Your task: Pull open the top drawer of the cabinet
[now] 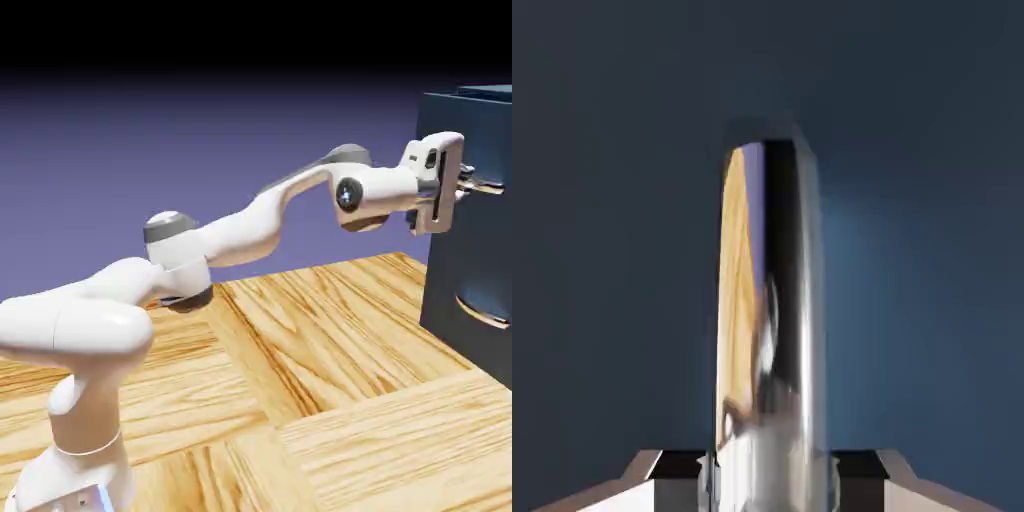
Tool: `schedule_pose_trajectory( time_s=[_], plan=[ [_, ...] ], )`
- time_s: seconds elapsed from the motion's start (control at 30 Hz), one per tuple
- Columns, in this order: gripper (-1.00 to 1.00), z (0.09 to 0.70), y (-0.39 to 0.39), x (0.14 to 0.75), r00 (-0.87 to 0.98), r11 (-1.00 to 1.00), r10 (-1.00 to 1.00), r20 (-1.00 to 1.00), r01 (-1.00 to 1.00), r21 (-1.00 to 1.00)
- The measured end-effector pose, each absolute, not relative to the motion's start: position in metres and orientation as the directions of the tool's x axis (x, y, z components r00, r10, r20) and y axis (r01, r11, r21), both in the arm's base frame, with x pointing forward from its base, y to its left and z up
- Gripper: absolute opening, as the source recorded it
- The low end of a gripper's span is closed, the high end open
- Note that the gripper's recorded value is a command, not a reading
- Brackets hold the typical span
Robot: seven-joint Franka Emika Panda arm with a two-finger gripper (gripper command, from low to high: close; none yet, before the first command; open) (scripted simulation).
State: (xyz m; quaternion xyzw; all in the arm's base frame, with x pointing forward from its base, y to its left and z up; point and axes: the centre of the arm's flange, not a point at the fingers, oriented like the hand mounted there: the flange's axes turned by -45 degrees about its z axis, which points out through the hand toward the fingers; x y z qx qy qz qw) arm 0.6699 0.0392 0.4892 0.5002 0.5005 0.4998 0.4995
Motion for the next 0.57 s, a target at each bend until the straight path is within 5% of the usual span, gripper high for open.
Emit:
schedule_pose_trajectory(
  time_s=[0.47,0.5,0.57],
  plan=[
    [-1.00,0.489,0.039,0.539,0.000,0.000,1.000,0.000,0.002,1.000],
    [1.00,0.489,0.039,0.534,0.000,0.000,1.000,0.000,0.002,1.000],
    [1.00,0.489,0.039,0.534,-0.001,0.000,1.000,0.000,0.000,1.000]
  ],
)
